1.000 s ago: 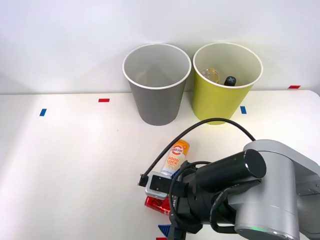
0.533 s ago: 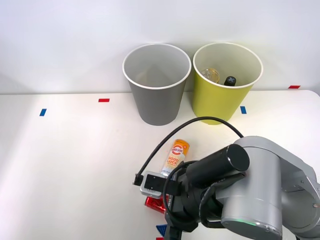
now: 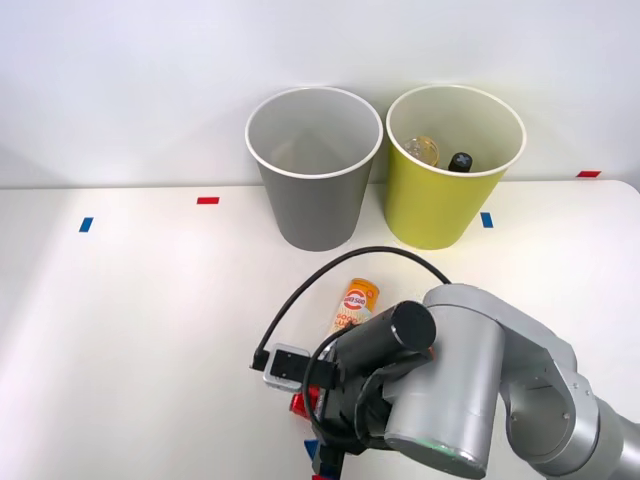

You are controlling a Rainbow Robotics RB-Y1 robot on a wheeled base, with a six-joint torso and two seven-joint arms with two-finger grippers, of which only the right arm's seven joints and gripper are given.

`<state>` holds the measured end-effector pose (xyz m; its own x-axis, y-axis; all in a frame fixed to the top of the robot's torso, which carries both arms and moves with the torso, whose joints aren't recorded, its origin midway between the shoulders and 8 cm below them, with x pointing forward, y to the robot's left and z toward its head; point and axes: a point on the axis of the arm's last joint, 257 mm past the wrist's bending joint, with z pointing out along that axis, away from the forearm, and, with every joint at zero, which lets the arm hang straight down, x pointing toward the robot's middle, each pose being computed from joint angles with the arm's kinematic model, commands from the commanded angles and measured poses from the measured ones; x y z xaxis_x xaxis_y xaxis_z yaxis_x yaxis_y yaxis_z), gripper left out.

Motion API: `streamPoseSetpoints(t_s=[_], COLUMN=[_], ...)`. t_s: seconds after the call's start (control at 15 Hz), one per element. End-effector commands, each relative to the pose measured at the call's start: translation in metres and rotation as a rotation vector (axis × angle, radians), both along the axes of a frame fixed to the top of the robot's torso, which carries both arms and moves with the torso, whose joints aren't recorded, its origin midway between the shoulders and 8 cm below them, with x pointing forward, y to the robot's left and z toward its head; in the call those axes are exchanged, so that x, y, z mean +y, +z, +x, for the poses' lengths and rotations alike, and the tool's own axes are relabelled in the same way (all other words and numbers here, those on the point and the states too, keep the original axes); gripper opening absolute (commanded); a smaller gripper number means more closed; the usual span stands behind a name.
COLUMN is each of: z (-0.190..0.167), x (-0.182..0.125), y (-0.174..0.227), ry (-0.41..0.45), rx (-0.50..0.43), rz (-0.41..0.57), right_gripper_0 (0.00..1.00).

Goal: Put cans in the gray bin, plastic bottles in the light green bin

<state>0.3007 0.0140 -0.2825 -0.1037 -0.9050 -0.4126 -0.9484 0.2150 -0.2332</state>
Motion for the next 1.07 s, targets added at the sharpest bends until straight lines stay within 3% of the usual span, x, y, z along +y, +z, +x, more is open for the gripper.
streamPoseSetpoints(t_s=[0.07, 0.93, 1.0, 1.07], z=[0.001, 0.022, 0.022, 0.022], x=[0.001, 0.012, 0.012, 0.013], y=[-0.012, -0.039, -0.039, -0.038], ry=[-0.015, -0.076, -0.072, -0.066], rx=[0.028, 0.03, 0.03, 0.029], rz=[-0.019, -0.07, -0.072, -0.07], right_gripper_0=[1.0, 1.0, 0.93, 0.72])
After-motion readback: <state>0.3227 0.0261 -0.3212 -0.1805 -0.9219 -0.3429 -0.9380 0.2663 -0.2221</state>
